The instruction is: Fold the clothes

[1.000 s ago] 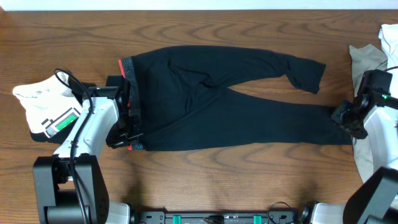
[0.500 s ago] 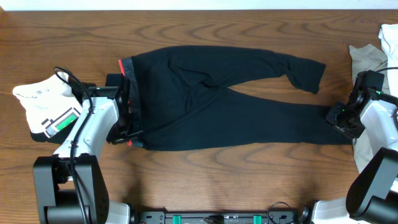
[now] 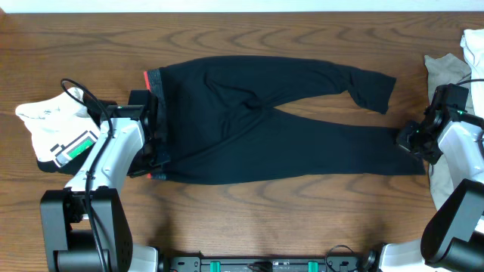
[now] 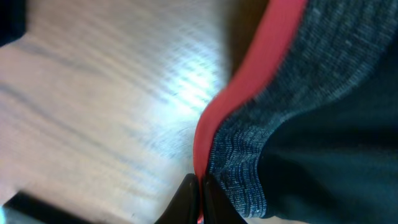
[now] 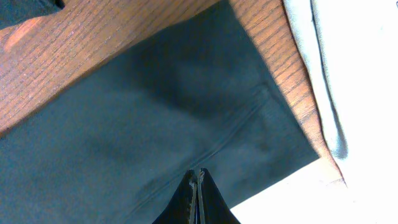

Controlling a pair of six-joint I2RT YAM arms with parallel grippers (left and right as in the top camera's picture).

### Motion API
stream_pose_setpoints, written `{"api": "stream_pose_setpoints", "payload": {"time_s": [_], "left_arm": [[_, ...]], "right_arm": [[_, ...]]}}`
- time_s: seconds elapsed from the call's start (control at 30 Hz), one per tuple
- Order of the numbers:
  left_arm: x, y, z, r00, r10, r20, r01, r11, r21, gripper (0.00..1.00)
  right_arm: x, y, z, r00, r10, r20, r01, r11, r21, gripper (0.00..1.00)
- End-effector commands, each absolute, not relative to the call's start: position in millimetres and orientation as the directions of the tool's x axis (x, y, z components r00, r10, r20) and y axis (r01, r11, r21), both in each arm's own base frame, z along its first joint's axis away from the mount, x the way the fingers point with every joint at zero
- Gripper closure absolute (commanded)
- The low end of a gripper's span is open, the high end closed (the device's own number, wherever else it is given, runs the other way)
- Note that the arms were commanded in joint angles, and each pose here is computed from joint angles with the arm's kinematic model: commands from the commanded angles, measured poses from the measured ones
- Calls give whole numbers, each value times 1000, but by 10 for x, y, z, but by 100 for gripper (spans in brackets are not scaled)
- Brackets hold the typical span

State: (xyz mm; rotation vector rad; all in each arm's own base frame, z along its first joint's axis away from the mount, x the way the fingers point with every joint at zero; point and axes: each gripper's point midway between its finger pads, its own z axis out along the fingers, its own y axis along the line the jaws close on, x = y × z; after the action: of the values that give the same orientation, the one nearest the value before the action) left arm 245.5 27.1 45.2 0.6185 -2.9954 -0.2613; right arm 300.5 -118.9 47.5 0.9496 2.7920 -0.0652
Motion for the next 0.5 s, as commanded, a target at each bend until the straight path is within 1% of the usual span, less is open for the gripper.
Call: {"api": "stream_pose_setpoints", "payload": {"time_s": [0.0, 0.33, 0.47], "left_arm": [[2325, 422, 503, -876, -482, 21, -459, 846, 272, 94], [2161, 421, 526, -864, -497, 75, -455, 837, 304, 94], [2077, 545, 580, -859, -507, 64, -448, 808, 384, 94]], "right_arm": [[2992, -1172, 429, -789, 588, -179, 594, 804, 25, 97], [2924, -1146, 363, -795, 586, -160, 591, 807, 18, 98], [2962, -1161, 365, -792, 585, -177, 591, 807, 23, 98]]}}
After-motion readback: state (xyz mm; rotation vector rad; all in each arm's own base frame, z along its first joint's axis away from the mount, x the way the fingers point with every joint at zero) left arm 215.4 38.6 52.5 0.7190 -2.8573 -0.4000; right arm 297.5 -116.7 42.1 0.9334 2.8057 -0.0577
